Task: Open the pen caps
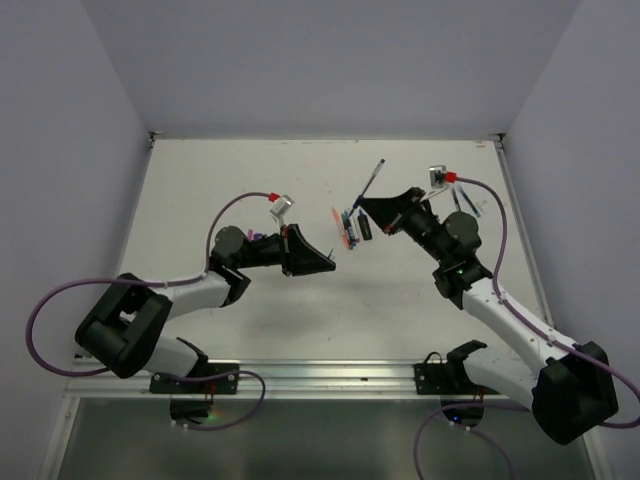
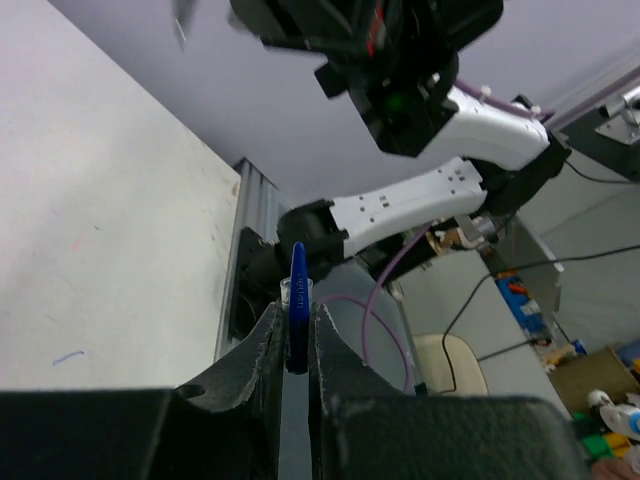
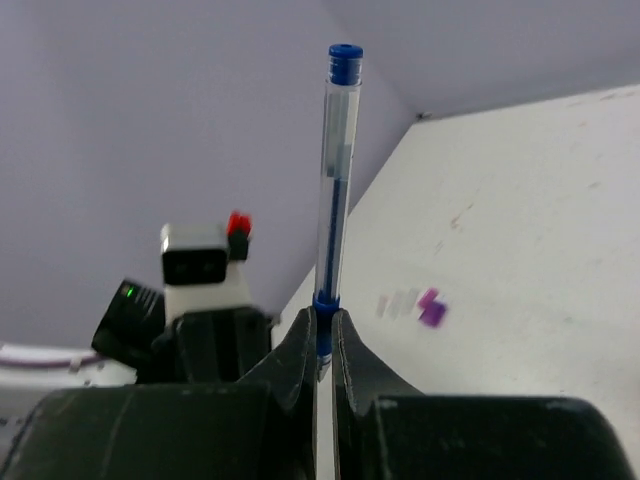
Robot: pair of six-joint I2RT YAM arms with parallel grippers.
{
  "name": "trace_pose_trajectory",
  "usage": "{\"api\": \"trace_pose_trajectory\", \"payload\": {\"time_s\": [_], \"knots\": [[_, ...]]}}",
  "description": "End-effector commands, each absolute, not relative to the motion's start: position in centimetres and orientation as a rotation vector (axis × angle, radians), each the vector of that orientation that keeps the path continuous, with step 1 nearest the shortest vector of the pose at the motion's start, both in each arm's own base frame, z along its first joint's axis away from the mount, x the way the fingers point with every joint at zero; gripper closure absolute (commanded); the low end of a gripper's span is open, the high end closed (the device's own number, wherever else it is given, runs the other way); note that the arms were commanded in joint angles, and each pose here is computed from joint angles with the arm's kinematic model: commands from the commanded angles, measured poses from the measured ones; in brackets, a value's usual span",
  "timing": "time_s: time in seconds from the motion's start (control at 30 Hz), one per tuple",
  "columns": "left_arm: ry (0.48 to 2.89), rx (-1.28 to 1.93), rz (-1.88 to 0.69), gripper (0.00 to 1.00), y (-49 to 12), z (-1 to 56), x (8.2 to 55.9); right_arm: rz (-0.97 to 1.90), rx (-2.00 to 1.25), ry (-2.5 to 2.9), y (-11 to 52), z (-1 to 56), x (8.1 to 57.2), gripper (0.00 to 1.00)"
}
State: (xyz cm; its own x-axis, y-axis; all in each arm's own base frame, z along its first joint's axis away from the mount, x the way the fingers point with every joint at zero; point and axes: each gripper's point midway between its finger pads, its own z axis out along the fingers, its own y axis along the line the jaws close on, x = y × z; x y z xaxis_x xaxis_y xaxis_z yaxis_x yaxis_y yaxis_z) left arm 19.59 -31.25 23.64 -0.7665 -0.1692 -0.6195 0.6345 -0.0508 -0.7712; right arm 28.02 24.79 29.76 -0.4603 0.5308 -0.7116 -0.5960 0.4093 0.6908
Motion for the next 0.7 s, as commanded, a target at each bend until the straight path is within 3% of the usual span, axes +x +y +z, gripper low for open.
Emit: {"api": "trace_pose_trajectory", "payload": {"time_s": [0.0, 0.2, 0.23, 0.3, 0.33, 0.37, 0.67], "knots": [[1.611, 0.671, -1.946, 1.0, -30.5, 24.4, 16.8, 1.212, 0.093, 1.369, 21.3, 34.9, 31.1, 1.0], [1.702, 0.575, -1.852, 1.0, -30.4, 23.0, 18.9, 1.136, 0.099, 1.491, 21.6, 33.9, 32.7, 1.0], [1.905, 0.426, -1.774, 1.0, -30.4, 20.3, 20.4, 1.073, 0.135, 1.632, 21.4, 30.9, 33.2, 1.0], [1.97, 0.333, -1.366, 1.0, -29.5, 19.5, 26.1, 0.993, 0.091, 1.701, 21.3, 31.2, 33.8, 1.0], [2.168, 0.26, -1.21, 1.0, -28.1, 16.2, 26.1, 0.937, 0.097, 1.809, 21.1, 29.8, 34.1, 1.0], [2.192, 0.242, -1.106, 1.0, -27.5, 15.9, 27.0, 0.894, 0.068, 1.853, 21.1, 29.0, 34.2, 1.0], [2.374, 0.003, -0.625, 1.0, -23.0, 11.9, 32.4, 0.491, 0.02, 2.247, 17.9, 19.9, 35.7, 1.0]]}}
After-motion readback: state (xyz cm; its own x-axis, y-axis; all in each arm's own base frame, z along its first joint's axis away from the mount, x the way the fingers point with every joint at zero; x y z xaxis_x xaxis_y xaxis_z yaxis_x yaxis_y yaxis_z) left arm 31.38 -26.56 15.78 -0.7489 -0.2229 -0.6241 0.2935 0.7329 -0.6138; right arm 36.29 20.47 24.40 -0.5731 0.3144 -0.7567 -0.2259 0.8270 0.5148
